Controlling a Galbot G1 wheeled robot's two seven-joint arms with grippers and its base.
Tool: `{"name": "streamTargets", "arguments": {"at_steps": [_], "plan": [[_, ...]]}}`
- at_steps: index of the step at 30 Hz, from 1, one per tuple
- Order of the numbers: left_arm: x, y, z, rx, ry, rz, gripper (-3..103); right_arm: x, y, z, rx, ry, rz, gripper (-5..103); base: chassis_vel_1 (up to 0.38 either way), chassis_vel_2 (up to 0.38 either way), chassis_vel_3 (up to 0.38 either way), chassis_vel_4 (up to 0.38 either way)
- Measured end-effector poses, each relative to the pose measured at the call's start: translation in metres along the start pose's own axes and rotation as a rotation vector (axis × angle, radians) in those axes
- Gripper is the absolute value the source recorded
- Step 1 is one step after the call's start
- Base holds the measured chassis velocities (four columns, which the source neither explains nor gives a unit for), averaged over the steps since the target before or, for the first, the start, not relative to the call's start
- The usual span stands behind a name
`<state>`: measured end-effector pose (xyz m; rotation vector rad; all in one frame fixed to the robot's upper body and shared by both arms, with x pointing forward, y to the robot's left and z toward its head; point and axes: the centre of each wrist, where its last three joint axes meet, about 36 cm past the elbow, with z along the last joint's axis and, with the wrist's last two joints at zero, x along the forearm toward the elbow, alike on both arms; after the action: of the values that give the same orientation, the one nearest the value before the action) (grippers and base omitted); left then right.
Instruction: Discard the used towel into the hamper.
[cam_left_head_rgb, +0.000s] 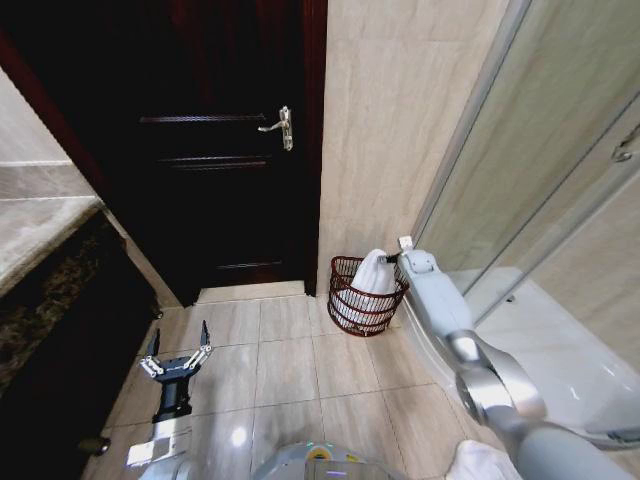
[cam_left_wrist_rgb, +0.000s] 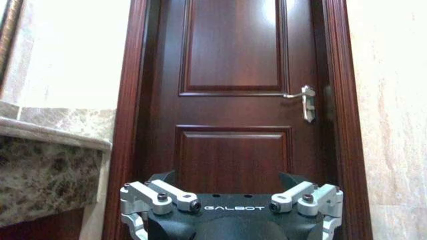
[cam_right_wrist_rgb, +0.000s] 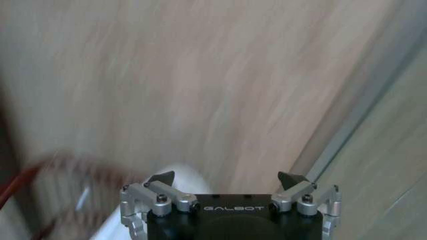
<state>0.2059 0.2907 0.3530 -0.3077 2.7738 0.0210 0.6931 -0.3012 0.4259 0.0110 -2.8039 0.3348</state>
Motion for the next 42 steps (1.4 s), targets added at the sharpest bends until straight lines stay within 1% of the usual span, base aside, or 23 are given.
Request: {"name": "streamTargets", "arguments": {"at_steps": [1,2,3,4,6,7,11,14,15,16,18,19,20,21,23,25,26,27,30,32,36,40,42], "plan": [[-0.003,-0.002,0.000,0.003,0.001,-0.001,100,0.002,0.000,-0.002,-0.032,-0.106,0.022,100,0.000,0.000,0.000,0.000],[-0.005,-0.004,-0.001,0.008,0.005,-0.002,100,0.006,-0.002,-0.002,-0.038,-0.197,0.032,100,0.000,0.000,0.000,0.000],[-0.009,-0.008,-0.001,0.017,0.009,-0.004,100,0.013,-0.006,0.000,-0.024,-0.302,0.041,100,0.000,0.000,0.000,0.000],[-0.009,-0.008,-0.001,0.017,0.009,-0.004,100,0.013,-0.006,0.000,-0.024,-0.302,0.041,100,0.000,0.000,0.000,0.000],[-0.012,-0.014,-0.001,0.030,0.015,0.002,100,0.025,-0.014,0.003,-0.002,-0.421,0.065,100,0.000,0.000,0.000,0.000],[-0.013,-0.016,-0.001,0.033,0.016,0.006,100,0.032,-0.017,0.003,-0.002,-0.453,0.084,100,0.000,0.000,0.000,0.000],[-0.015,-0.019,-0.001,0.037,0.017,0.012,100,0.045,-0.020,0.006,-0.005,-0.472,0.100,100,0.000,0.000,0.000,0.000],[-0.020,-0.021,-0.006,0.040,0.012,0.018,100,0.078,-0.019,0.007,-0.039,-0.473,0.130,100,0.000,0.000,0.000,0.000],[-0.020,-0.021,-0.006,0.040,0.012,0.018,100,0.078,-0.019,0.007,-0.039,-0.473,0.130,100,0.000,0.000,0.000,0.000],[-0.024,-0.021,-0.008,0.040,0.011,0.024,100,0.103,-0.017,0.004,-0.085,-0.447,0.128,100,0.000,0.000,0.000,0.000],[-0.028,-0.022,-0.011,0.036,0.018,0.034,100,0.138,-0.017,0.003,-0.114,-0.391,0.108,100,0.000,0.000,0.000,0.000],[-0.032,-0.026,-0.013,0.029,0.040,0.040,100,0.171,-0.018,0.010,-0.108,-0.348,0.087,100,0.000,0.000,0.000,0.000],[-0.032,-0.026,-0.013,0.029,0.040,0.040,100,0.171,-0.018,0.010,-0.108,-0.348,0.087,100,0.000,0.000,0.000,0.000],[-0.034,-0.031,-0.014,0.028,0.060,0.043,100,0.191,-0.019,0.016,-0.099,-0.330,0.073,100,0.000,0.000,0.000,0.000],[-0.035,-0.033,-0.015,0.029,0.069,0.042,100,0.200,-0.019,0.020,-0.095,-0.324,0.068,100,0.000,0.000,0.000,0.000],[-0.040,-0.042,-0.023,0.041,0.115,0.058,100,0.243,-0.021,0.026,-0.091,-0.321,0.052,100,0.000,0.000,0.000,0.000],[-0.045,-0.046,-0.029,0.053,0.129,0.077,100,0.266,-0.019,0.030,-0.106,-0.324,0.052,100,0.000,0.000,0.000,0.000],[-0.050,-0.049,-0.033,0.063,0.132,0.094,100,0.279,-0.016,0.034,-0.121,-0.321,0.053,100,0.000,0.000,0.000,0.000],[-0.056,-0.051,-0.038,0.075,0.133,0.111,100,0.292,-0.014,0.039,-0.133,-0.317,0.058,100,0.000,0.000,0.000,0.000],[-0.075,-0.055,-0.054,0.115,0.120,0.150,100,0.327,-0.009,0.050,-0.144,-0.321,0.074,100,0.000,0.000,0.000,0.000],[-0.081,-0.054,-0.064,0.125,0.115,0.162,100,0.347,-0.003,0.055,-0.141,-0.320,0.081,100,0.000,0.000,0.000,0.000],[-0.084,-0.042,-0.073,0.104,0.115,0.178,100,0.388,0.009,0.062,-0.140,-0.329,0.113,100,0.000,0.000,0.000,0.000],[-0.084,-0.041,-0.073,0.105,0.111,0.182,100,0.396,0.011,0.062,-0.145,-0.331,0.117,100,0.000,0.000,0.000,0.000]]}}
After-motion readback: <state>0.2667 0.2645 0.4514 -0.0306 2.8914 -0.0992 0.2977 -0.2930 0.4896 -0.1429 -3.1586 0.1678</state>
